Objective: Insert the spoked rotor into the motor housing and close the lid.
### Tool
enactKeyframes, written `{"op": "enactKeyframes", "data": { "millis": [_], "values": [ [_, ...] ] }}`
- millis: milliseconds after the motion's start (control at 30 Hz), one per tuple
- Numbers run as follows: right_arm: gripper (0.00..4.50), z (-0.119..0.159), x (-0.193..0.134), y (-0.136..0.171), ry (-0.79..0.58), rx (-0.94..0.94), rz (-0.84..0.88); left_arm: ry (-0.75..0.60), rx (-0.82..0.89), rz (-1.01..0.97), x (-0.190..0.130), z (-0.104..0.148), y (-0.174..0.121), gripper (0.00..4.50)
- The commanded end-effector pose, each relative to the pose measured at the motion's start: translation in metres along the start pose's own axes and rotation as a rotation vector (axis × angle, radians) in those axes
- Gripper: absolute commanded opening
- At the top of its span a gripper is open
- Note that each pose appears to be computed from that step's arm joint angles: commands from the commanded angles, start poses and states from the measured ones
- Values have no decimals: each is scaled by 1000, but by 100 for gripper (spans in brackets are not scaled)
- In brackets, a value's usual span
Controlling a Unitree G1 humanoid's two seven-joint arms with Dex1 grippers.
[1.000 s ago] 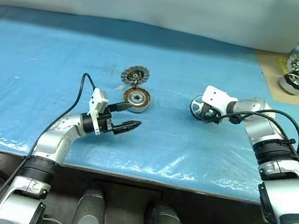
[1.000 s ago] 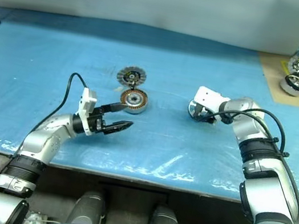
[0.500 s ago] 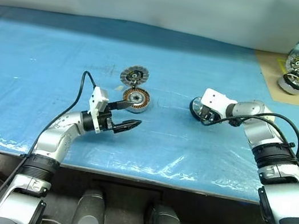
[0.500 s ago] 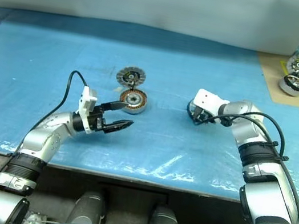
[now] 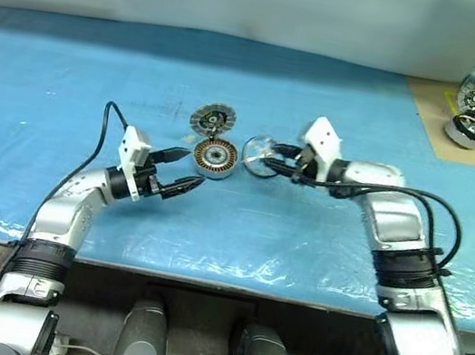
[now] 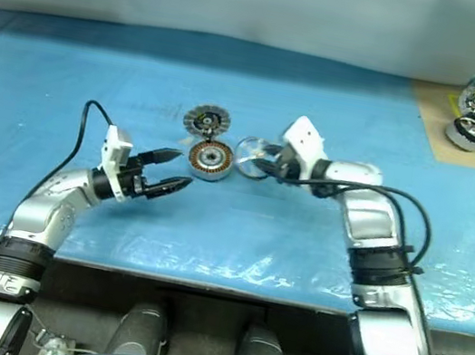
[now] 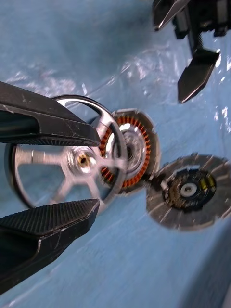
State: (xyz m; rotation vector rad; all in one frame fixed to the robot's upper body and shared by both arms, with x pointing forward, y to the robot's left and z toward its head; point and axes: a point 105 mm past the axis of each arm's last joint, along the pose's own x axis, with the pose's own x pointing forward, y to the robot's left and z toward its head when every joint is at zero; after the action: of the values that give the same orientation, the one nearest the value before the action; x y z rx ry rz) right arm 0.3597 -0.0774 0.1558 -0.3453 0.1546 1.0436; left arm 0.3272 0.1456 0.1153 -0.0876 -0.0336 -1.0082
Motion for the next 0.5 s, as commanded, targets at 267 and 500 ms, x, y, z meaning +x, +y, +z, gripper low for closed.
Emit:
{"op": "enactKeyframes", "data": {
  "millis": [267,500],
  "values": [
    [173,25,11,-6,-58,-20,-16,-13,34,59,-15,13,7,450],
    [173,20,-20,14,58,-220,121,-9,16,45,-17,12,-2,450]
  ]
}}
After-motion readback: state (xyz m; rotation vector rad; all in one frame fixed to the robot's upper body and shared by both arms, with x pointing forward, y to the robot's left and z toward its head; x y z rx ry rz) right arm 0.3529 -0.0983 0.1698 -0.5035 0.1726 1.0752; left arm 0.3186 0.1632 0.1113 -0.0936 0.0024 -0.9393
